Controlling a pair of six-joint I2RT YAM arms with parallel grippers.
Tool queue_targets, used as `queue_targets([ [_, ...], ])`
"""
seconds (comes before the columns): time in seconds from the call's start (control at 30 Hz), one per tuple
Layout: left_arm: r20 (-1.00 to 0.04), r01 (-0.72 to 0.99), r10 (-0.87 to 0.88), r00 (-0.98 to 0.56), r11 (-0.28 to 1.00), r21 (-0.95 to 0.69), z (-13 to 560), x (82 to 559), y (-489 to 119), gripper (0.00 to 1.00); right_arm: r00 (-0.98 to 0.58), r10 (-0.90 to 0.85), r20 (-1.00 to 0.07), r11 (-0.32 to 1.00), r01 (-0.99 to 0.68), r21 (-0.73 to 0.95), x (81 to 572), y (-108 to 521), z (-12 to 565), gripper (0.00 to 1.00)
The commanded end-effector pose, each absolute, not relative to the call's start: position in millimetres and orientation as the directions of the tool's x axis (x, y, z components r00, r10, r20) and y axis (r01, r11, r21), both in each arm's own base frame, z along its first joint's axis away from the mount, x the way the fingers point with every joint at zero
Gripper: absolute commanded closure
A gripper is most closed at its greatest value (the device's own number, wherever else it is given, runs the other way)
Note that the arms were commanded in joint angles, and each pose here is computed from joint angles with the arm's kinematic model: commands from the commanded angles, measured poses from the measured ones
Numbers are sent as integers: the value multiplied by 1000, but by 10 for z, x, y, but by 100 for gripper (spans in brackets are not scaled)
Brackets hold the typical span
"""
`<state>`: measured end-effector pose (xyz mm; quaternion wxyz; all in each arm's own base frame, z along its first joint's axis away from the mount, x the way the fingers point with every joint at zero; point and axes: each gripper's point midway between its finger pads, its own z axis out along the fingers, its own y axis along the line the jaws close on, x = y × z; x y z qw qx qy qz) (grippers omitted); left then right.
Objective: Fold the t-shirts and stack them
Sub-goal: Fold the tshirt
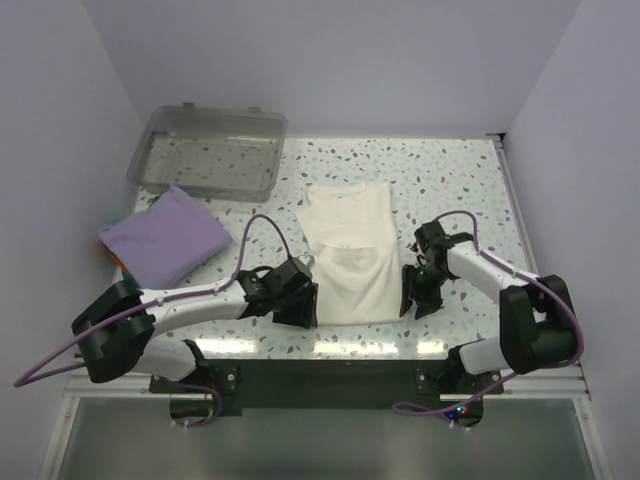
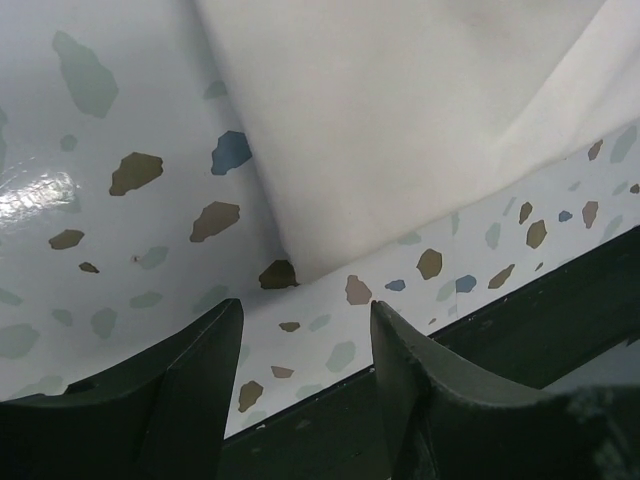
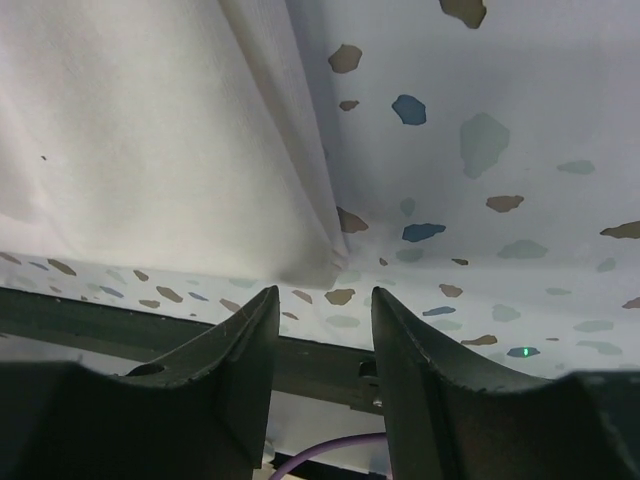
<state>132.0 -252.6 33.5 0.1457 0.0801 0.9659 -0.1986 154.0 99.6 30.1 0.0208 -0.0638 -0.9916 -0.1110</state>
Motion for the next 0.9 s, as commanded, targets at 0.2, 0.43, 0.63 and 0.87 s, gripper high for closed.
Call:
queue_targets([
  [0.2,-271,212,108,-956,896,-391,208,1320,-2663,45,-989,122,80,968,137,213,1542,1069,168,58],
  [0.43,-281,225,118,-952,895,-386,185,1363,-2692,51,-989,115,94,971,132,201,1516,1071,68,62],
  [0.63,-284,220,115,-952,901,-375,131,1406,-2691,61,-990,115,87,973,130,191,1534,1058,71,65],
  [0.87,-284,224,121,-951,904,-364,69,1431,-2693,78,-990,102,94,972,119,201,1532,1078,84,87],
])
